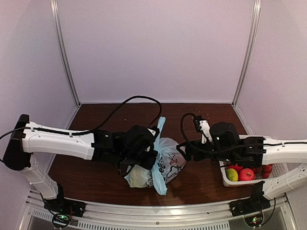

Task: Untie the knot of the plastic bag and take out the fruit
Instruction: Untie the bag handles from the takeout bag.

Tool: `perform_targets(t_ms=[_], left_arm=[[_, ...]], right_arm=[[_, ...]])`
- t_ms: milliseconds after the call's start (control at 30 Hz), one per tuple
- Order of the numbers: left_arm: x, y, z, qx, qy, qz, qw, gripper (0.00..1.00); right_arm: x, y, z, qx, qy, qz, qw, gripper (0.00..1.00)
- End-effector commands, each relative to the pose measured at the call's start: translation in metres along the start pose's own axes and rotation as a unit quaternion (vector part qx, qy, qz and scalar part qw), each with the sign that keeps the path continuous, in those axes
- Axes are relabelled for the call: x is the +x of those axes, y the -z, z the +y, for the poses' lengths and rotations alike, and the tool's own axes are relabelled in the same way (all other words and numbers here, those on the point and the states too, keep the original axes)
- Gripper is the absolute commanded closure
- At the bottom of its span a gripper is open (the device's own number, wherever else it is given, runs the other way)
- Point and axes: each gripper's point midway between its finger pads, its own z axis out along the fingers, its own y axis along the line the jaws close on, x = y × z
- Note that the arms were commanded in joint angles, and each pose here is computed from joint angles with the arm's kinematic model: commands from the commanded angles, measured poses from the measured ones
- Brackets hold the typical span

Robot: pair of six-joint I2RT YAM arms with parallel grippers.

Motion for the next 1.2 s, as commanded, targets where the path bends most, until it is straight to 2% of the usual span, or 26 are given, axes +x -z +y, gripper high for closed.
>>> perform_targets(t_ms=[0,233,433,633,800,900,1033,1167], left_arm=[[-0.038,0.036,-0.031,0.108,0.007,-0.089,0.990,1.00],[-0.045,0.056,-0.036,0.211,0.018,-0.123,0.969,1.00],[-0.041,0.064,-0.036,0.259,0.025,-0.125,0.957,1.00],[-0.035,0.064,-0.043,0.299,0.021,-0.118,0.947,1.00],[-0.037,0.073,-0.058,0.345,-0.006,-0.124,0.930,1.00],[-0.036,0.080,-0.064,0.369,-0.029,-0.129,0.920,1.00],[-0.030,0.070,-0.050,0.340,-0.029,-0.118,0.933,1.00],[-0.021,0.060,-0.034,0.309,-0.020,-0.109,0.945,1.00]], right_arm=[[-0.007,0.013,0.013,-0.049,-0.015,-0.021,0.998,0.16],[0.006,0.013,0.003,-0.049,-0.040,-0.020,0.998,0.09],[0.031,-0.002,-0.004,-0.031,-0.032,0.024,0.999,0.15],[0.053,-0.012,-0.006,-0.044,-0.008,0.046,0.998,0.13],[0.074,-0.026,-0.015,-0.033,-0.012,0.067,0.997,0.27],[0.076,-0.030,-0.019,-0.027,-0.022,0.063,0.997,0.28],[0.063,-0.022,-0.015,-0.042,-0.030,0.047,0.998,0.29],[0.044,0.000,-0.010,-0.054,-0.014,0.026,0.998,0.23]])
